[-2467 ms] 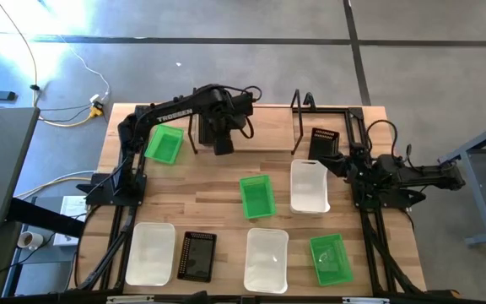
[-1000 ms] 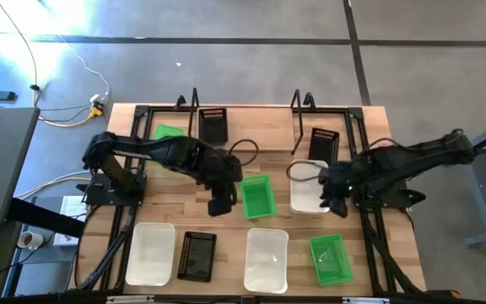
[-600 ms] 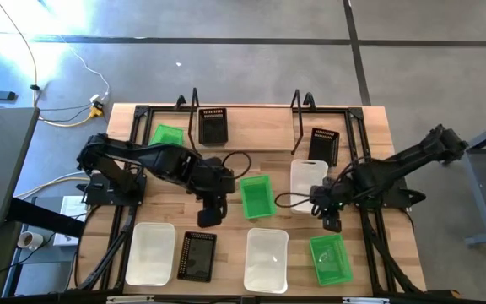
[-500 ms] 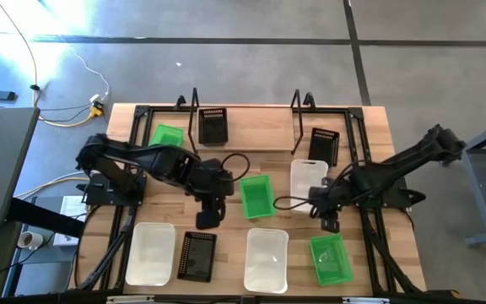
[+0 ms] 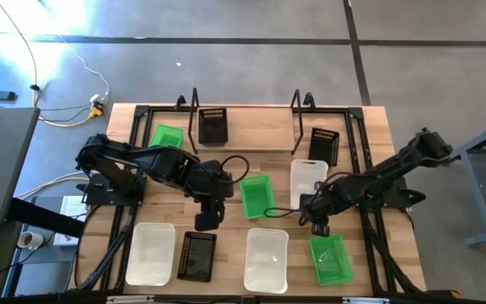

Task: Stack baskets on shelf by color
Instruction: Put the middle right white bin on the shelf

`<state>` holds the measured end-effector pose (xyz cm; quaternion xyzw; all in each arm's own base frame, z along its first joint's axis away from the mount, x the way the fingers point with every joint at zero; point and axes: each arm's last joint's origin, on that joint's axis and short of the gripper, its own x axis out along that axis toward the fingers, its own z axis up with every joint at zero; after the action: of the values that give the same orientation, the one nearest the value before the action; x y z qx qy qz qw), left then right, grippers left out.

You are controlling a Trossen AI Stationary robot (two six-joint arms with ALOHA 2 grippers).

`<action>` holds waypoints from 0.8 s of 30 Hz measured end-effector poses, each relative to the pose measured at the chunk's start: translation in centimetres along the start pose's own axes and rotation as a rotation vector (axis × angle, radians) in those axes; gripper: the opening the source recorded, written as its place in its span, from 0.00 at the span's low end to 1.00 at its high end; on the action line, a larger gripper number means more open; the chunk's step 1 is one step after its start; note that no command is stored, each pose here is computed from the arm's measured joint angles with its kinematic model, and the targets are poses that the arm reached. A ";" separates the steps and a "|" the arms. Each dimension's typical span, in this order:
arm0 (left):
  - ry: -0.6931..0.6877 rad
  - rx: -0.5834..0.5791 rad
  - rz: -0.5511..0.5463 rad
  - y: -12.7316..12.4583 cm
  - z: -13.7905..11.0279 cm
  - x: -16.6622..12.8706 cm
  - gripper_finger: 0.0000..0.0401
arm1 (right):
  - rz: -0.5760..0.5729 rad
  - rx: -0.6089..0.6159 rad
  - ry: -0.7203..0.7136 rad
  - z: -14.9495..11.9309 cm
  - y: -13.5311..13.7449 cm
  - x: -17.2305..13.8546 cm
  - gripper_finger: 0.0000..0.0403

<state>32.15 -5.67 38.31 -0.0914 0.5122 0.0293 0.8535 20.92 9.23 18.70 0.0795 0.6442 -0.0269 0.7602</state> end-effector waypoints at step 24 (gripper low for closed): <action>0.006 0.015 0.004 0.3 0.1 0.1 0.25 | -0.025 0.042 0.089 1.6 1.3 1.0 0.01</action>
<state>32.19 -5.36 38.25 -0.0842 0.5151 0.0269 0.8526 22.81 10.31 18.11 0.0886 0.6777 -0.0461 0.7285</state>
